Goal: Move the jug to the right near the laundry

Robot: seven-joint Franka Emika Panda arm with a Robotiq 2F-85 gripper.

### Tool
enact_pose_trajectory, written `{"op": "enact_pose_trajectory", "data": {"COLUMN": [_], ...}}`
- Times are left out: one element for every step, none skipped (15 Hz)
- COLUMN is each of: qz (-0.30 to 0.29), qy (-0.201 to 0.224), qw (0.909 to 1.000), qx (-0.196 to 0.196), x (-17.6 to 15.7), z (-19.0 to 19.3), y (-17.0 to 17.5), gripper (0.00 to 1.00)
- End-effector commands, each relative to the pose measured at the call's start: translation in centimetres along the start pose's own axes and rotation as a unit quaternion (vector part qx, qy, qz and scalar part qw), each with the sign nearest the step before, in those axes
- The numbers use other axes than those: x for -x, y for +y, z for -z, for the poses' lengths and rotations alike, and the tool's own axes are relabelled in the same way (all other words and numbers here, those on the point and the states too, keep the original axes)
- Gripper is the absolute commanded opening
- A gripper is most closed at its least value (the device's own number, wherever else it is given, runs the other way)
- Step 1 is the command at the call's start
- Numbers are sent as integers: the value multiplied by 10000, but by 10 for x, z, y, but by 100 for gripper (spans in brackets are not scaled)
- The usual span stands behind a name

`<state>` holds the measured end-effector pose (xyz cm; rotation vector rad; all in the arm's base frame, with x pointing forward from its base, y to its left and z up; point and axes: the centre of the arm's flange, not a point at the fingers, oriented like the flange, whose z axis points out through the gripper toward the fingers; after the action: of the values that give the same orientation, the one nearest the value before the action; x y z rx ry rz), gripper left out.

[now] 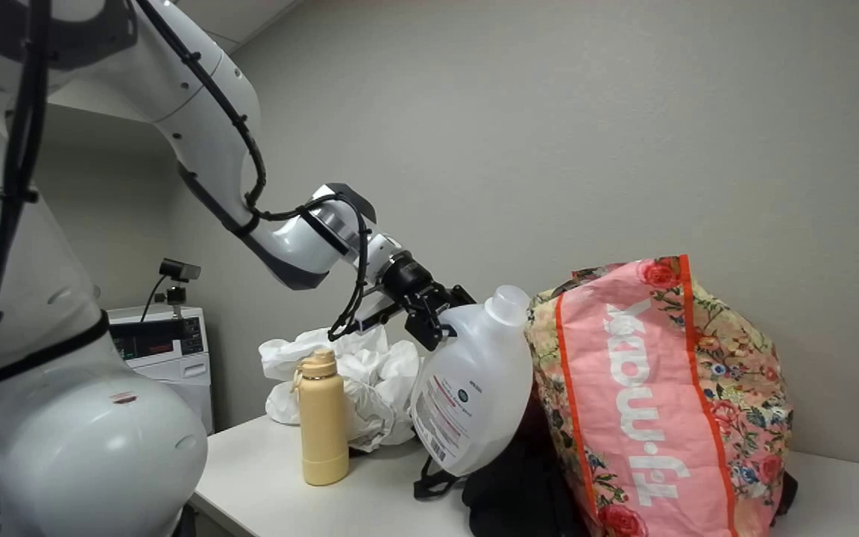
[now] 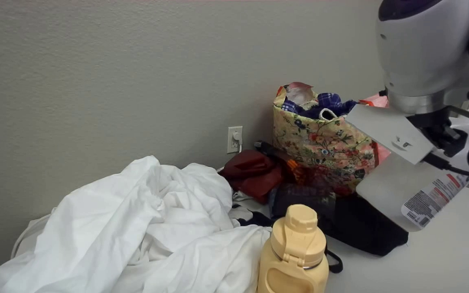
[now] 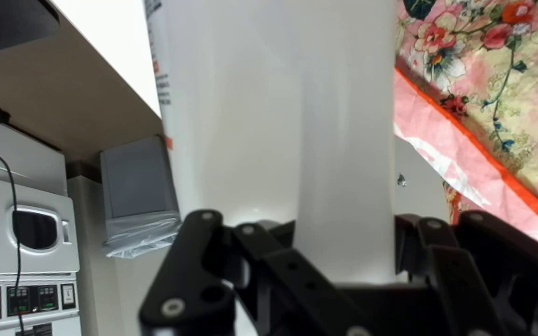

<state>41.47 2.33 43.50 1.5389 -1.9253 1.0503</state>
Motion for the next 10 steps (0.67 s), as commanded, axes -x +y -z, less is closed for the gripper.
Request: {"op": "enact_pose_trajectory", "data": {"qz": [37, 55, 60, 60, 59, 59, 59, 59, 59, -60], "qy": [-7, -8, -9, -9, -9, -9, -9, -9, -9, 124], "qw": [10000, 10000, 10000, 10000, 10000, 10000, 10000, 10000, 10000, 9999], "qx": [-31, -47, -53, -54, -53, -53, -52, -52, -52, -85], "x": [3, 4, 5, 5, 5, 5, 5, 5, 5, 12], "z": [3, 4, 4, 4, 4, 4, 4, 4, 4, -4], "y": [1, 2, 2, 2, 2, 2, 2, 2, 2, -2], "gripper": [2, 2, 2, 2, 2, 2, 2, 2, 1, 1]}}
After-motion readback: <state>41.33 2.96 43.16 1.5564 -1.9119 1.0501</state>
